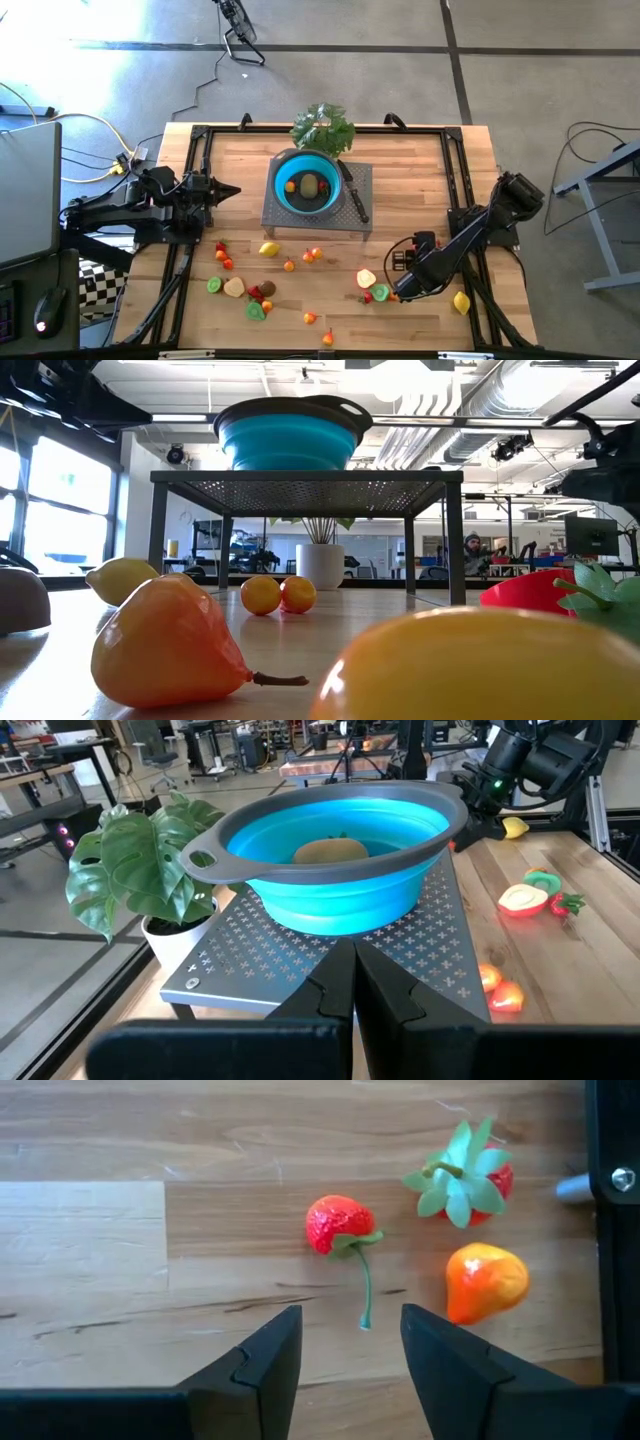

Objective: Pick & Place Fruit
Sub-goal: Put the strawberry into the blue strainer bowl on to the shelf

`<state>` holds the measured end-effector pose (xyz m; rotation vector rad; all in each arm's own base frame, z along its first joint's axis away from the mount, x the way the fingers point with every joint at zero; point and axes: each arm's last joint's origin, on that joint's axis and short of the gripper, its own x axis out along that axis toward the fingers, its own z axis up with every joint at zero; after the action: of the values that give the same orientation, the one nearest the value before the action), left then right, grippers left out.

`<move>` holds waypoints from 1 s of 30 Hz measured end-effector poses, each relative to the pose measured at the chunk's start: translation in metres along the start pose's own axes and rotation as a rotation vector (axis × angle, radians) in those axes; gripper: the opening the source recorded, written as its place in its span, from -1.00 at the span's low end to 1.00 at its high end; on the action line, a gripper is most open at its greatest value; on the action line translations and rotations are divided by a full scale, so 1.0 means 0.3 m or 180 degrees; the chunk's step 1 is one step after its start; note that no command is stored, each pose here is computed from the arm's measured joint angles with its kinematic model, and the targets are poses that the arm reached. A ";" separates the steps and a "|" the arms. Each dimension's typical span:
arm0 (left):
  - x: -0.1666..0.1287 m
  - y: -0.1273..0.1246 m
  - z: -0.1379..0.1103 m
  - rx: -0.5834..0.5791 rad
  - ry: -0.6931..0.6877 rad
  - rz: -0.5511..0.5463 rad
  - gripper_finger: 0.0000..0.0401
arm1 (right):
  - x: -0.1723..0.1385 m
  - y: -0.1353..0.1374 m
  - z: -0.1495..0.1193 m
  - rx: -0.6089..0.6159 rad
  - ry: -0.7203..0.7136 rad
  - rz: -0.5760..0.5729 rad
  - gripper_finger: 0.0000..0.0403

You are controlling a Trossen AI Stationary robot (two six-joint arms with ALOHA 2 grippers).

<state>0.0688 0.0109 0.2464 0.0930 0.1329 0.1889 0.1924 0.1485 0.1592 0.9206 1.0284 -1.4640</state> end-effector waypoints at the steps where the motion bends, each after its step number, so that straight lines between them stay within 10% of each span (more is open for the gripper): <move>1: 0.000 0.000 0.000 0.0000 0.0000 0.0000 -1.00 | 0.000 0.000 0.000 -0.0005 -0.0016 0.0016 -0.18; 18: 0.000 0.000 0.000 0.0000 0.0000 0.0001 -1.00 | 0.062 0.019 -0.033 -0.0099 -0.0226 -0.0190 -0.21; 30: 0.000 0.000 0.000 0.0000 0.0000 0.0000 -1.00 | 0.063 0.019 -0.034 -0.0098 -0.0220 -0.0187 -0.68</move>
<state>0.0688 0.0109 0.2463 0.0930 0.1330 0.1889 0.1958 0.1516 0.1376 0.8185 1.0317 -1.5143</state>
